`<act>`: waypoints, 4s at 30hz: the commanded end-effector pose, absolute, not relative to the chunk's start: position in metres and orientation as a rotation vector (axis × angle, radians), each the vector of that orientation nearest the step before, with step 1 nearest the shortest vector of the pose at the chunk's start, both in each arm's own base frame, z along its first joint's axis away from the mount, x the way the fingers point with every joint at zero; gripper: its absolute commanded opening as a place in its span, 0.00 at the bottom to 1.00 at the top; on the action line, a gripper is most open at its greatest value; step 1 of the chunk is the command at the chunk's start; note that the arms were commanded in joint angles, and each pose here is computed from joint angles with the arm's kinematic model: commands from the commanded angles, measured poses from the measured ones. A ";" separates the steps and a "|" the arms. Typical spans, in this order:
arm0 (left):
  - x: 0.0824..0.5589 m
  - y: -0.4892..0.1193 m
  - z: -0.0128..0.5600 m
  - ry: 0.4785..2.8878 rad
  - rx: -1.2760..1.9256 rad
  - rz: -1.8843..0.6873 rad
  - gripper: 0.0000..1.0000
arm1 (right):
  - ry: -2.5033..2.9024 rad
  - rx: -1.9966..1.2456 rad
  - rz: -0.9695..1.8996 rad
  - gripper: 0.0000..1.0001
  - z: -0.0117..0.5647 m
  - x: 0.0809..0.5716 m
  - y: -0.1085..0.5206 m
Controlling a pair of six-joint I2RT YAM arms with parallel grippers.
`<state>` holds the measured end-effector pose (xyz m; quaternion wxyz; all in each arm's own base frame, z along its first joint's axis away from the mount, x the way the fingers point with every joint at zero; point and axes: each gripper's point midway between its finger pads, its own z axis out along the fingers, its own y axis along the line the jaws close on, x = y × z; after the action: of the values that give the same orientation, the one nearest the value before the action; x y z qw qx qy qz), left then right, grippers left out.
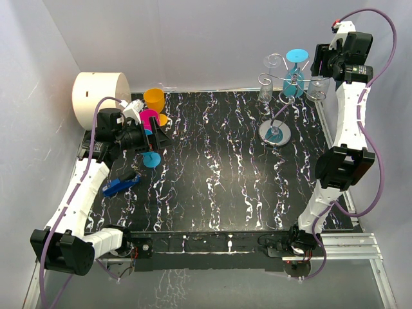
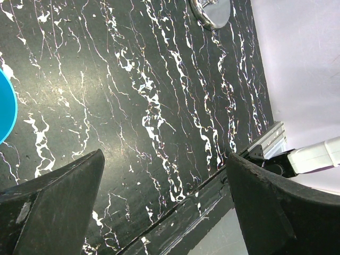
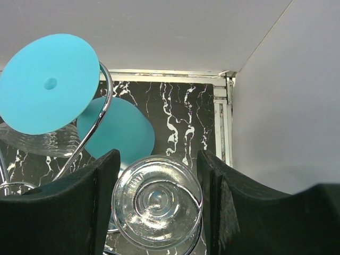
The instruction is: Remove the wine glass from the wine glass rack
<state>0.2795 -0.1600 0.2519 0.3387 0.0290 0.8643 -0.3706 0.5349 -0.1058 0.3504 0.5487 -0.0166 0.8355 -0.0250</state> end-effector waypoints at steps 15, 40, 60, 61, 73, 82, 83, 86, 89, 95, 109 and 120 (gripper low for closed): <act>0.278 -0.161 0.268 2.211 0.108 -0.973 0.97 | 1.800 0.014 -0.109 0.32 0.421 0.521 -0.107; 0.272 -0.159 0.272 2.204 0.114 -0.962 0.97 | 1.790 0.079 -0.157 0.29 0.430 0.507 -0.115; 0.269 -0.158 0.273 2.203 0.108 -0.958 0.97 | 1.824 0.112 -0.141 0.25 0.418 0.505 -0.117; 0.270 -0.158 0.272 2.203 0.107 -0.957 0.97 | 1.824 0.111 -0.142 0.25 0.418 0.504 -0.117; 0.269 -0.157 0.270 2.208 0.111 -0.953 0.97 | 1.820 0.131 -0.161 0.25 0.420 0.499 -0.122; 0.269 -0.157 0.269 2.211 0.112 -0.952 0.97 | 1.798 0.158 -0.177 0.25 0.432 0.489 -0.124; 0.269 -0.157 0.269 2.212 0.111 -0.952 0.97 | 1.796 0.158 -0.177 0.25 0.433 0.489 -0.124; 0.268 -0.157 0.268 2.212 0.113 -0.952 0.97 | 1.790 0.157 -0.172 0.24 0.435 0.487 -0.124; 0.269 -0.157 0.269 2.211 0.113 -0.951 0.97 | 1.793 0.158 -0.163 0.24 0.435 0.486 -0.122; 0.268 -0.157 0.268 2.212 0.114 -0.952 0.97 | 1.810 0.142 -0.150 0.23 0.429 0.483 -0.118; 0.269 -0.158 0.269 2.208 0.113 -0.954 0.97 | 1.807 0.062 -0.089 0.21 0.427 0.487 -0.105; 0.269 -0.158 0.266 2.211 0.115 -0.956 0.97 | 1.777 0.015 -0.076 0.19 0.440 0.480 -0.096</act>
<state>0.2722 -0.1574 0.2527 0.3378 0.0304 0.8669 -0.3653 0.4943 -0.1074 0.3620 0.5397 0.0373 0.8407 -0.0232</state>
